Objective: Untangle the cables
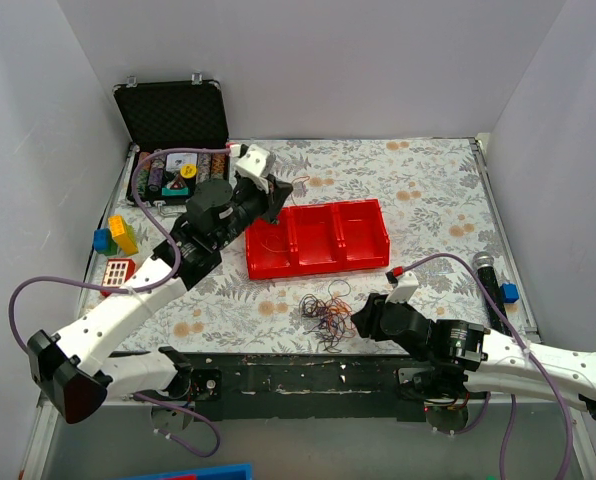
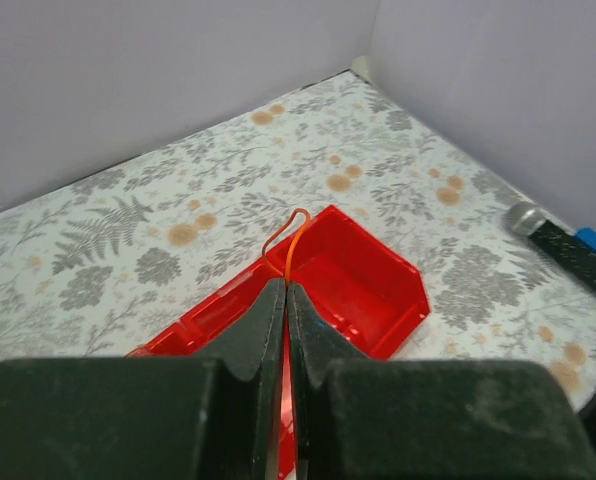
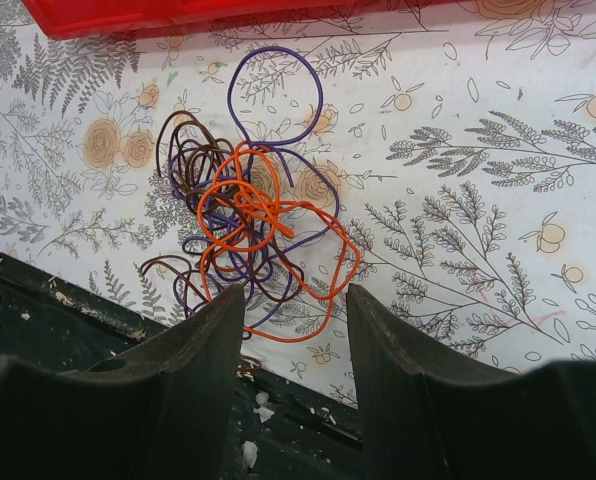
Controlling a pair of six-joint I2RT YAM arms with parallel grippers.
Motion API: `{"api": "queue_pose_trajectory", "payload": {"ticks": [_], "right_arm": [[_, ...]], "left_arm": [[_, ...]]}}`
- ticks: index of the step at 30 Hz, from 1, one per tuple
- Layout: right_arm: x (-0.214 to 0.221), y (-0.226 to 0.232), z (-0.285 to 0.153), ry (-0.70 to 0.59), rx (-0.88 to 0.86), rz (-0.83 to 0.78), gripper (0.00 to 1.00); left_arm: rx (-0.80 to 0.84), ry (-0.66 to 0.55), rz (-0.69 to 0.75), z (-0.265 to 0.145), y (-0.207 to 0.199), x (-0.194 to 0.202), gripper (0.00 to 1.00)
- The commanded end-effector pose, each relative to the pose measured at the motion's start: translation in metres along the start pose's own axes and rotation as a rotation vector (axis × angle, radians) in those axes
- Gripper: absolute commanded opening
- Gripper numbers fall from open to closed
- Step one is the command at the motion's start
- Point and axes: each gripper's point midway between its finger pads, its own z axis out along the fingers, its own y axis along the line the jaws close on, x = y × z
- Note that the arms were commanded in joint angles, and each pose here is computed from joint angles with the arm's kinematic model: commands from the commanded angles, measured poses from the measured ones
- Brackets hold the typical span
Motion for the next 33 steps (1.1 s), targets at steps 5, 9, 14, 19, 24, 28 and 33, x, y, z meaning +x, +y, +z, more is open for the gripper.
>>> {"api": "queue_pose_trajectory", "payload": {"ticks": [5,9,14,19,24,28,33], "right_arm": [[-0.005,0.001,0.000,-0.022,0.006,0.021,0.53],[-0.002,0.000,0.001,-0.016,0.004,0.020,0.53],[0.001,-0.001,0.003,-0.011,0.012,0.020,0.53],[0.001,0.000,0.005,-0.014,0.012,0.019,0.53],[0.000,0.003,0.004,-0.011,0.004,0.024,0.53],[-0.003,0.004,0.002,-0.013,0.009,0.022,0.53],[-0.006,0.004,0.000,-0.023,0.003,0.030,0.53]], "left_arm": [[-0.402,-0.035,0.237,-0.021,0.085,0.034,0.00],[-0.471,-0.030,0.278,-0.025,0.106,0.046,0.00],[-0.511,-0.039,0.336,-0.026,0.118,0.051,0.00],[-0.383,0.088,0.369,-0.018,0.104,0.096,0.00],[-0.400,0.271,0.381,-0.009,0.117,0.151,0.00],[-0.352,0.338,0.366,0.000,0.115,0.169,0.00],[-0.359,0.389,0.395,0.003,0.121,0.189,0.00]]}}
